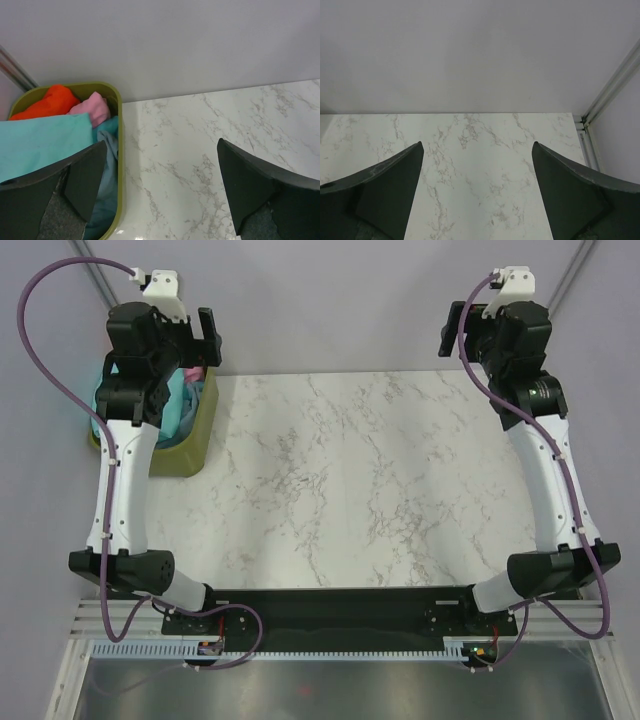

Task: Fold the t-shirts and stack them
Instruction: Grab the tshirt from the pile

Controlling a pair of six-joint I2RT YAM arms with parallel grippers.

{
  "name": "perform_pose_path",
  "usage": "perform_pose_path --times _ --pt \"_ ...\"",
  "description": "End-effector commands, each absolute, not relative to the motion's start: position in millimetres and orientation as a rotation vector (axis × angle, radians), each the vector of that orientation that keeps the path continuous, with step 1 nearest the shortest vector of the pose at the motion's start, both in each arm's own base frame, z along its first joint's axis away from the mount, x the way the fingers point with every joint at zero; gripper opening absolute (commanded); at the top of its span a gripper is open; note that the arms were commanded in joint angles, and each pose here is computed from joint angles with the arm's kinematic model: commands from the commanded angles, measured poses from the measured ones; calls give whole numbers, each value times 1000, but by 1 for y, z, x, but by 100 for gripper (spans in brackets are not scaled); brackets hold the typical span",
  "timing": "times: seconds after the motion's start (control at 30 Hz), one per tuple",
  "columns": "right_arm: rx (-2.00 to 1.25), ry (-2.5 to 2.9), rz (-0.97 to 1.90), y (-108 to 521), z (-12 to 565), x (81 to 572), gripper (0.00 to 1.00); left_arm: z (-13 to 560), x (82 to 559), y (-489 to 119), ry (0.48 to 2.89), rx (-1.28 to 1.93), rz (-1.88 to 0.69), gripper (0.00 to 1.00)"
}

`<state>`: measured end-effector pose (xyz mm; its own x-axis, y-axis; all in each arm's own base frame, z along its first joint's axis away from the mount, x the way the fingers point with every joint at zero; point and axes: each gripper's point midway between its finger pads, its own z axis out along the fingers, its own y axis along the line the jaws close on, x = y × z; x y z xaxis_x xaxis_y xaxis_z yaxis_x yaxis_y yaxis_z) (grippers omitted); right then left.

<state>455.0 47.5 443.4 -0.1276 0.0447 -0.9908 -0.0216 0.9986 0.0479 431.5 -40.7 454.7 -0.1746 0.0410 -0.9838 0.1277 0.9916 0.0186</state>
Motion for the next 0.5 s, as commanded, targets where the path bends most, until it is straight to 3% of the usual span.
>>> perform_pose_path --times 0.0,0.17,0.27,0.47 --pt "13 1654 39 44 456 441 98 459 441 -11 1716 47 80 99" --pt "-294 1709 107 77 421 441 98 434 455 49 1783 -5 251 99" --pt "-260 1768 146 82 396 457 98 409 461 85 1835 -50 251 99" --pt "-223 1856 211 97 350 515 98 364 481 125 1955 -83 267 88"
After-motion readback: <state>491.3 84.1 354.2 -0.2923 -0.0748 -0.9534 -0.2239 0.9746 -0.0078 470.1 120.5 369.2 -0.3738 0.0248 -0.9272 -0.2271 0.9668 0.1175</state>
